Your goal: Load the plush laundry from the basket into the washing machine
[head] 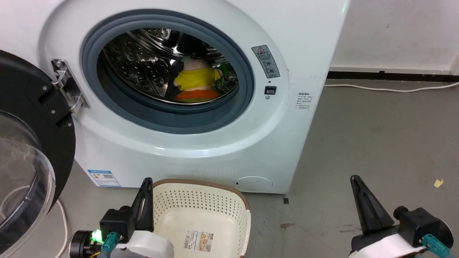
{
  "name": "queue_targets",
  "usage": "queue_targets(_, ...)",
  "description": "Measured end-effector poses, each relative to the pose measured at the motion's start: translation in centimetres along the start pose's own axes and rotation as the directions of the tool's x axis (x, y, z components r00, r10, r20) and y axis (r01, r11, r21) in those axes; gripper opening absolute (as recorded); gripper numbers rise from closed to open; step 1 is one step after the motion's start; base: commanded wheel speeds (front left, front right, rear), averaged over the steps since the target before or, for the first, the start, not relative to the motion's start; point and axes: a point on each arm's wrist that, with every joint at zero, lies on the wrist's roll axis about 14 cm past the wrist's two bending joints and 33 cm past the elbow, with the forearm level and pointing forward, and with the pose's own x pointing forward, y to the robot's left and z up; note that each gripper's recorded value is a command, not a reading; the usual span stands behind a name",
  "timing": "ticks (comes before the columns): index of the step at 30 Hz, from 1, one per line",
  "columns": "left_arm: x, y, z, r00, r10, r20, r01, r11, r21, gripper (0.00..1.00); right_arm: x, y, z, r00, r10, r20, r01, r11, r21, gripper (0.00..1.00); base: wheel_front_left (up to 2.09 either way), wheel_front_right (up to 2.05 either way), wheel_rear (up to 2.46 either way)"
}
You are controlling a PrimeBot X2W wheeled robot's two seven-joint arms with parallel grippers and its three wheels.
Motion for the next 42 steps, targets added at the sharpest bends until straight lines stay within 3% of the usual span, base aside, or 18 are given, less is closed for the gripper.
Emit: queue_targets(42, -0.6, 1.8, 1.3, 0.999, 0.046, -0.015, -0.045, 0.998, 0.035, 0.00, 0.6, 0.9, -0.5, 0.997, 0.032, -0.068, -0.034, 0.999, -0.033, 0.00, 0.00, 0.00, 0.00)
